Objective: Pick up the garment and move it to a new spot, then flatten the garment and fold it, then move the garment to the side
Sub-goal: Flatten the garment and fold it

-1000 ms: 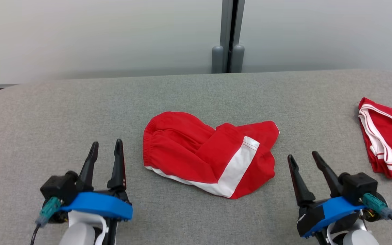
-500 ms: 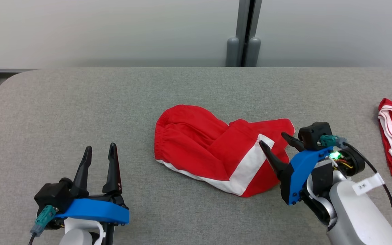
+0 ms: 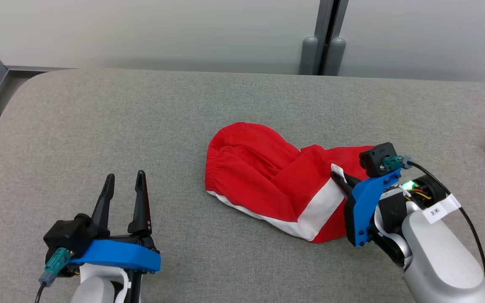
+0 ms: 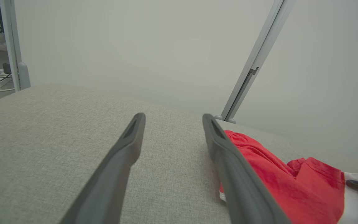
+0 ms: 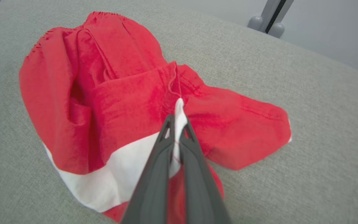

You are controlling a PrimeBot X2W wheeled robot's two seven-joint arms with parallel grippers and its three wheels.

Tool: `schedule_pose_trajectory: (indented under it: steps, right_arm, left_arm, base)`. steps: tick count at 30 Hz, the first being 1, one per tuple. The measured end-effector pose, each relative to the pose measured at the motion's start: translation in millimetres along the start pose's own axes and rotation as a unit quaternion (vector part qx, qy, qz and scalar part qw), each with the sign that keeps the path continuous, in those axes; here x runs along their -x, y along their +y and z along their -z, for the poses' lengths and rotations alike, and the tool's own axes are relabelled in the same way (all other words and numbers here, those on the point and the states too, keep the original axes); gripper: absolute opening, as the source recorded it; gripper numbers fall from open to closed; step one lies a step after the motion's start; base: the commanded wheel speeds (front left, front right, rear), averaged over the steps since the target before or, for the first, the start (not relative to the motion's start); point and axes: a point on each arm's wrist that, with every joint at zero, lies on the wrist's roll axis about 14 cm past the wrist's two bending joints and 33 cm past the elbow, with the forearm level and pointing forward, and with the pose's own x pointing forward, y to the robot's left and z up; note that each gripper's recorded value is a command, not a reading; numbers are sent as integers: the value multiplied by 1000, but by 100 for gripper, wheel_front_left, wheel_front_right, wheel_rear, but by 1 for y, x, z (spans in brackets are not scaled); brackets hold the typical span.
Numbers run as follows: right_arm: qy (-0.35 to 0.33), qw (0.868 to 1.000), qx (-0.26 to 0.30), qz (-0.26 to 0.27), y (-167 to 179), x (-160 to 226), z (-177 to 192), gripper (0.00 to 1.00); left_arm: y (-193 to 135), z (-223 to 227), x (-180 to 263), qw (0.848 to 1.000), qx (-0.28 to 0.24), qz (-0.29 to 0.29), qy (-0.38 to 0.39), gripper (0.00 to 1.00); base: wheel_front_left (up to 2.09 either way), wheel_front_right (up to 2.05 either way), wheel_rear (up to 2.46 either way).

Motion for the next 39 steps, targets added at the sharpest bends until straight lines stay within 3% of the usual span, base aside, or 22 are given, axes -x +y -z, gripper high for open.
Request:
schedule_pose_trajectory:
  steps: [6, 14, 15, 16, 23, 29, 39]
  right_arm:
    - [-38, 999, -13, 27, -18, 10, -10, 0]
    - [-76, 989, -94, 83, -42, 40, 11, 0]
    - [-77, 988, -103, 90, -44, 44, 16, 10]
    - [-81, 985, -114, 99, -47, 48, 20, 100]
    - [-161, 963, -151, 156, -68, 79, 15, 100]
    - [-229, 944, -134, 197, -82, 113, 8, 100]
    - [-291, 927, -110, 211, -73, 148, 3, 100]
  left_arm:
    - [-1, -3, -1, 1000, 1, 1, -4, 100]
    - [-6, -4, 0, 1000, 4, 8, -7, 100]
    - [-6, -3, 0, 1000, 5, 8, -6, 100]
    - [-6, -2, 1, 1000, 5, 8, -5, 100]
    - [-11, -3, 2, 1000, 7, 15, -5, 100]
    - [-14, -4, 7, 1000, 5, 21, -7, 100]
    - [-12, -4, 17, 999, -20, 27, -4, 100]
  base:
    - [0, 0, 0]
    - [0, 0, 0]
    - [0, 0, 0]
    - [0, 0, 0]
    - [0, 0, 0]
    - [0, 0, 0]
    - [0, 0, 0]
